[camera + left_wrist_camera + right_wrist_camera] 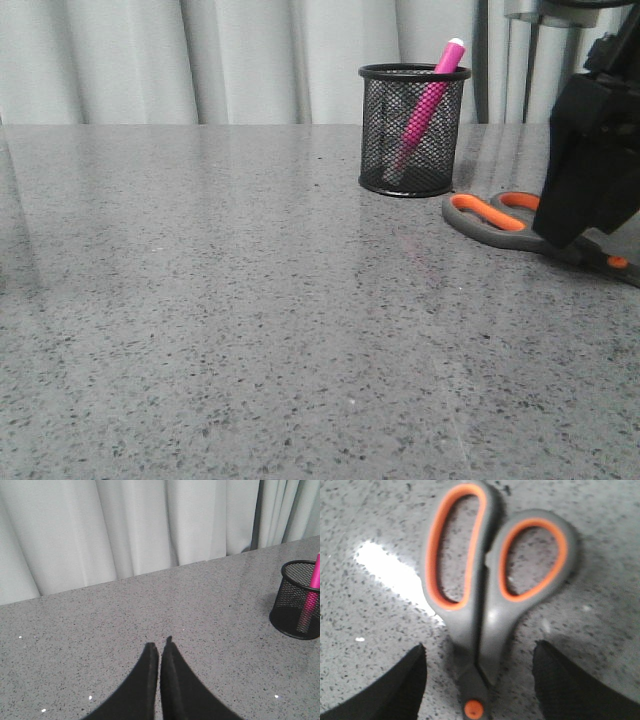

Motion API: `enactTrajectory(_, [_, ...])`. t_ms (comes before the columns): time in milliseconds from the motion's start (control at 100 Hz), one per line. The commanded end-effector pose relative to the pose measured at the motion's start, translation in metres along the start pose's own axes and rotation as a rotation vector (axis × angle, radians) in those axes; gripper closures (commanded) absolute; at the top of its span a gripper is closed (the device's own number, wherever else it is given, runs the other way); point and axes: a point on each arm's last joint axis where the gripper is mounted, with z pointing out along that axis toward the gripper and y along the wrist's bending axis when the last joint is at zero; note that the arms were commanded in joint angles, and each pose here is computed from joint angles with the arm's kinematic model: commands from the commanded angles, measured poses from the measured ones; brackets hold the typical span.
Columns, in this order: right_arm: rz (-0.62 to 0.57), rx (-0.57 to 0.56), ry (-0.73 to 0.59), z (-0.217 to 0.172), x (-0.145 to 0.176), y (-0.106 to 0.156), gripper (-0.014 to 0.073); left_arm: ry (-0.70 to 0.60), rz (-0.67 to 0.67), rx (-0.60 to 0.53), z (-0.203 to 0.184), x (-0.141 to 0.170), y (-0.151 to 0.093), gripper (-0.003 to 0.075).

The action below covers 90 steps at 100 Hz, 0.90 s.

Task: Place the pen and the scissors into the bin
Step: 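Lower the right gripper onto the scissors blades and close it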

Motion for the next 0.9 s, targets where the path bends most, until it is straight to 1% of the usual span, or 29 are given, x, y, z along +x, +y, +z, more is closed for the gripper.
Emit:
enactTrajectory(0, [-0.071,0.032,-0.050,-0.012,-0.008,0.006,0.0183,-0.059,-0.040,-0.027,-0.004,-0.012,0.002,0.0739])
enactTrajectory(60, [-0.113,0.058,-0.030,-0.011,-0.008,0.007,0.0183,-0.059,-0.040,-0.027,-0.004,-0.012,0.002,0.0739])
enactTrajectory(110, [-0.126,0.066,-0.025,-0.011,-0.008,0.008,0.0183,-0.059,-0.040,-0.027,-0.004,-0.012,0.002,0.0739])
enactTrajectory(510, [-0.128,0.079,-0.047,-0.010,-0.010,0.007,0.0183,-0.063,-0.048,-0.025,-0.004,-0.012,0.002,0.0739])
enactTrajectory(740, [-0.108,0.050,-0.025,-0.002,-0.011,0.006,0.0183,-0.063,-0.048,-0.025,-0.004,-0.012,0.002,0.0739])
enactTrajectory(890, [-0.108,0.052,-0.029,-0.002,-0.011,0.006,0.0183,-0.063,-0.048,-0.025,-0.004,-0.012,0.002,0.0739])
